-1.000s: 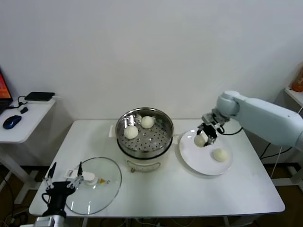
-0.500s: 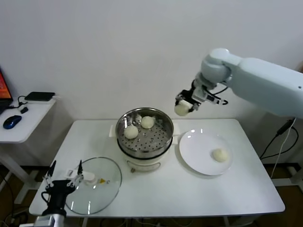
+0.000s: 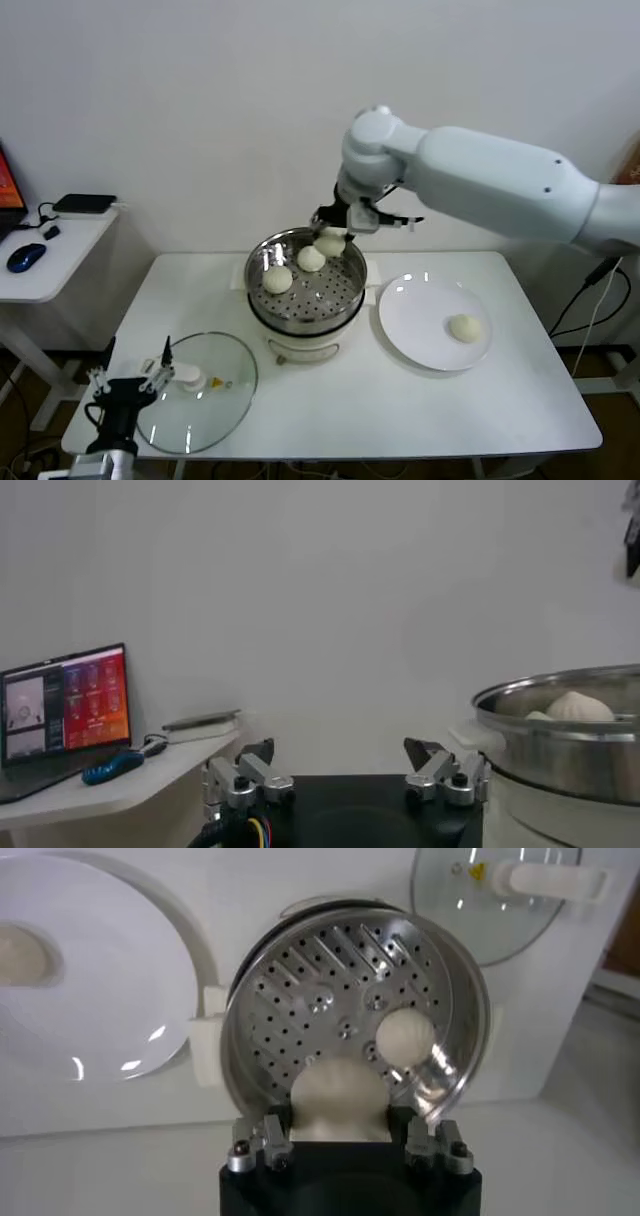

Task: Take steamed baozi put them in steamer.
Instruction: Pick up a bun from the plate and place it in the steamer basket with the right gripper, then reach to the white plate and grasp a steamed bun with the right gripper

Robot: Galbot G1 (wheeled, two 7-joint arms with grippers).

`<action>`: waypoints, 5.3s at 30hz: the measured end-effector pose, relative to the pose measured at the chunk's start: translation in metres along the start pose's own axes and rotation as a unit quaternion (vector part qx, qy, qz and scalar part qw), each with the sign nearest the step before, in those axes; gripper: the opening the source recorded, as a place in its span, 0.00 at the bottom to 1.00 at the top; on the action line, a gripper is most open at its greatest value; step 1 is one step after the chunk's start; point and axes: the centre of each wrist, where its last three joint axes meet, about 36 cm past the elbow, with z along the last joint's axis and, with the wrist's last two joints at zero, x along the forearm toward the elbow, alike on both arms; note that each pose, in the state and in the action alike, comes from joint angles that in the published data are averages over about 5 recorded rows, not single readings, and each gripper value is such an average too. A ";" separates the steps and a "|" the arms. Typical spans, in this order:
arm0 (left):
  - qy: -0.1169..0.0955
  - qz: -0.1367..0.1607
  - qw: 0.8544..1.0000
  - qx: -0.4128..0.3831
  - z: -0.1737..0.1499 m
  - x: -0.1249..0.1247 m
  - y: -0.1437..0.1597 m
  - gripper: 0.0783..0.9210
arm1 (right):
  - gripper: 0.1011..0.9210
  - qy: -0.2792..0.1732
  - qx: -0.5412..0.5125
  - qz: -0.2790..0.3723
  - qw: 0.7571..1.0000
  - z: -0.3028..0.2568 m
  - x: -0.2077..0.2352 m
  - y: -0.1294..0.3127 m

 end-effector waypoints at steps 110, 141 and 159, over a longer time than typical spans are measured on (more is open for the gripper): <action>-0.001 0.028 0.999 0.015 0.001 0.004 -0.014 0.88 | 0.88 0.004 -0.718 -0.042 0.695 -0.010 -0.020 0.358; 0.007 0.020 1.000 0.007 0.007 0.003 -0.009 0.88 | 0.88 -0.018 -0.757 -0.131 0.639 -0.059 -0.174 0.390; 0.009 0.019 1.000 0.004 0.008 0.003 -0.008 0.88 | 0.88 -0.019 -0.755 -0.146 0.639 -0.055 -0.202 0.384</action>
